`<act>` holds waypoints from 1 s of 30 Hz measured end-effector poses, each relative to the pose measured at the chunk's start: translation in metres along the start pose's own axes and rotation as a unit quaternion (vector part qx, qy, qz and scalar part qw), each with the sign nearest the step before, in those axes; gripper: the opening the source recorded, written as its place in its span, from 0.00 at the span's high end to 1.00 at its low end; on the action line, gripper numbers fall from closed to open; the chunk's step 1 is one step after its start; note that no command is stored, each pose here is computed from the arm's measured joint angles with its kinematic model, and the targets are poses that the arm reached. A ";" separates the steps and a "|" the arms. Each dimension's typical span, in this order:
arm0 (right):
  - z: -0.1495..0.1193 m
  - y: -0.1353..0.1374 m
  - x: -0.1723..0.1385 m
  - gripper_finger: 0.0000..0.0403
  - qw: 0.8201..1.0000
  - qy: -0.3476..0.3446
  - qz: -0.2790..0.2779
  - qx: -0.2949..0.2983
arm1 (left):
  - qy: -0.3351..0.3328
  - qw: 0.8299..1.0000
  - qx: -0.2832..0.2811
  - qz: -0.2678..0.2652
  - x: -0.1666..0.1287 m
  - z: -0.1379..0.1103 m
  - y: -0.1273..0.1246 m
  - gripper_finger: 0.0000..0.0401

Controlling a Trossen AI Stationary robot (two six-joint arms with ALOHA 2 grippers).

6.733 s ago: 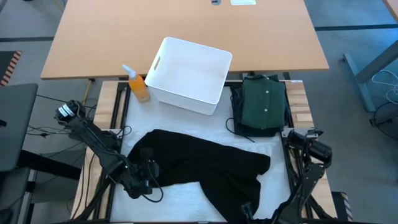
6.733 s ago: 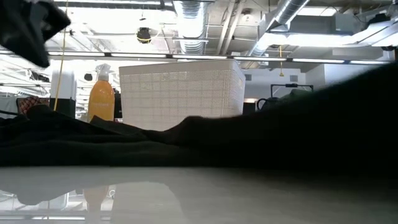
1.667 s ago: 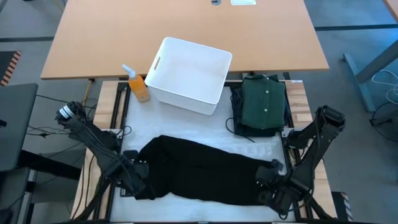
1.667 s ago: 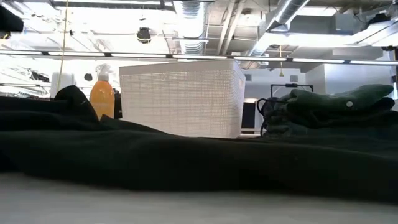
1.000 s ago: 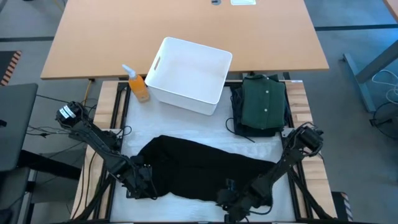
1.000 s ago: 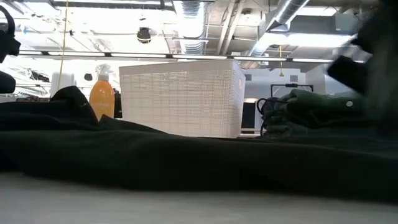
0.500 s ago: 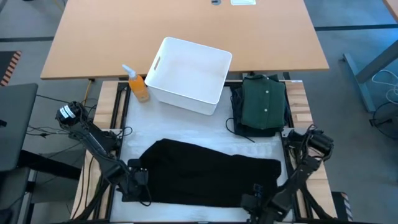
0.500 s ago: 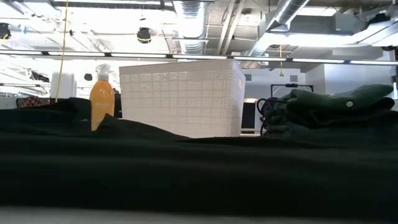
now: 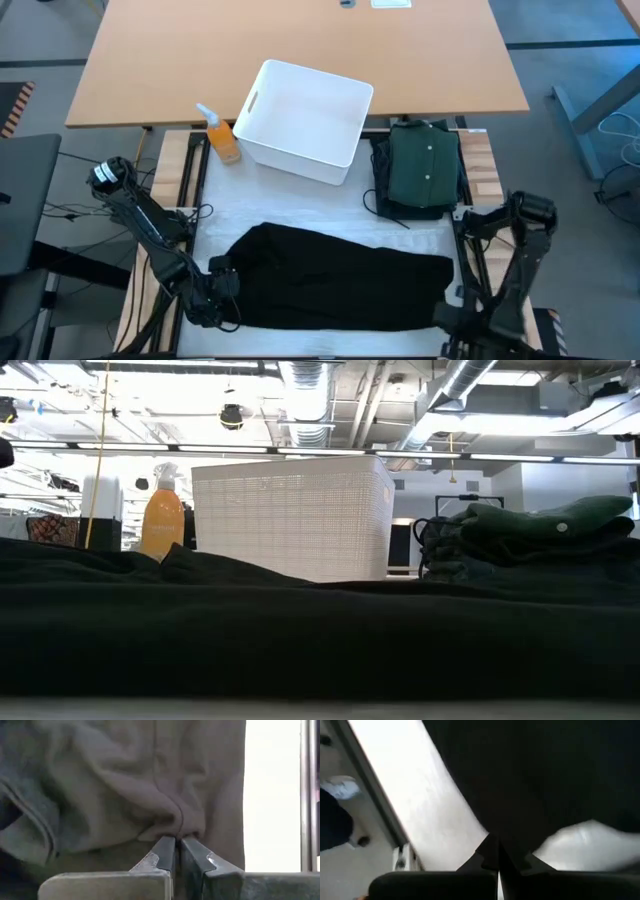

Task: Fold laundry
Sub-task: Fold the black shirt

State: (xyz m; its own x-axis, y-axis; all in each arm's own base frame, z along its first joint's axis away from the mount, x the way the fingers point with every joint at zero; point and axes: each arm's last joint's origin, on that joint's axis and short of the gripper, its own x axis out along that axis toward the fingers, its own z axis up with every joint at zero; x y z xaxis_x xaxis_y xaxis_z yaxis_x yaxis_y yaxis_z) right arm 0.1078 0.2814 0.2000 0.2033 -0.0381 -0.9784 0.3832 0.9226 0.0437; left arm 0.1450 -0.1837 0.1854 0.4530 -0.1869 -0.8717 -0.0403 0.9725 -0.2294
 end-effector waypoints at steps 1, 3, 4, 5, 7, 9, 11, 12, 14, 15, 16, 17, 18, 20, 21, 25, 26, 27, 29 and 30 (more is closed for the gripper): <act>-0.002 -0.002 -0.005 0.95 1.000 -0.015 0.004 0.012 | -0.004 1.000 0.004 -0.003 0.000 0.001 -0.001 0.98; 0.001 -0.003 -0.011 0.96 0.996 -0.081 0.028 0.037 | -0.004 1.000 0.009 -0.007 0.000 0.001 -0.001 0.96; 0.006 0.000 -0.014 0.96 0.989 -0.129 0.053 0.047 | 0.001 1.000 0.010 -0.010 0.000 0.001 -0.001 0.94; 0.013 0.006 -0.015 0.96 0.980 -0.173 0.081 0.050 | 0.010 1.000 0.009 -0.010 0.000 0.000 -0.001 0.92; 0.031 0.020 -0.012 0.96 0.968 -0.219 0.117 0.031 | 0.036 0.999 -0.006 0.004 0.000 -0.004 0.003 0.89; 0.052 0.032 0.001 0.96 0.966 -0.228 0.123 -0.001 | 0.056 0.998 -0.026 0.023 -0.001 -0.007 0.007 0.84; 0.075 0.042 0.021 0.96 0.964 -0.236 0.120 -0.025 | 0.076 0.995 -0.046 0.039 -0.001 -0.008 0.012 0.79; 0.087 0.046 0.030 0.96 0.962 -0.243 0.122 -0.033 | 0.089 0.994 -0.053 0.043 -0.001 -0.009 0.014 0.76; 0.110 0.053 0.047 0.96 0.958 -0.248 0.130 -0.052 | 0.116 0.991 -0.064 0.034 -0.003 -0.008 0.016 0.70; 0.119 0.055 0.055 0.96 0.958 -0.243 0.135 -0.062 | 0.129 0.989 -0.068 0.029 -0.006 -0.007 0.016 0.68; 0.127 0.056 0.065 0.96 0.960 -0.232 0.140 -0.072 | 0.137 0.988 -0.067 0.020 -0.008 -0.006 0.015 0.65; 0.134 0.056 0.073 0.96 0.962 -0.218 0.144 -0.080 | 0.142 0.988 -0.064 0.010 -0.013 -0.004 0.014 0.63; 0.137 0.055 0.080 0.96 0.965 -0.200 0.145 -0.085 | 0.140 0.988 -0.060 0.003 -0.017 -0.001 0.013 0.61; 0.137 0.053 0.091 0.96 0.972 -0.162 0.140 -0.096 | 0.127 0.990 -0.054 -0.008 -0.026 0.002 0.011 0.58; 0.134 0.052 0.095 0.95 0.976 -0.148 0.132 -0.094 | 0.116 0.992 -0.053 -0.009 -0.029 0.003 0.012 0.58; 0.118 0.048 0.097 0.95 0.986 -0.103 0.108 -0.079 | 0.043 0.998 -0.039 0.009 -0.037 0.002 0.012 0.57; 0.111 0.046 0.094 0.95 0.987 -0.094 0.106 -0.078 | 0.021 0.999 -0.032 0.019 -0.036 0.000 0.012 0.57; 0.103 0.043 0.090 0.95 0.988 -0.082 0.100 -0.080 | -0.001 0.999 -0.027 0.028 -0.035 -0.001 0.012 0.57; 0.086 0.038 0.082 0.95 0.991 -0.056 0.090 -0.086 | -0.043 0.999 -0.015 0.030 -0.031 -0.002 0.010 0.57; 0.077 0.035 0.076 0.95 0.991 -0.045 0.084 -0.090 | -0.063 0.998 -0.009 0.028 -0.029 -0.001 0.009 0.57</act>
State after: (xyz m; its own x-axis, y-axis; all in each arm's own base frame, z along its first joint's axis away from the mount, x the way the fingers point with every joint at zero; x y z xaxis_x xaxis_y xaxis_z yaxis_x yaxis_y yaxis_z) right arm 0.2057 0.2813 0.1429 0.3332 0.0959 -0.9380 0.1711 0.9721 0.1602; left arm 0.1304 -0.1696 0.2075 0.5577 -0.1125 -0.8224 -0.0848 0.9779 -0.1912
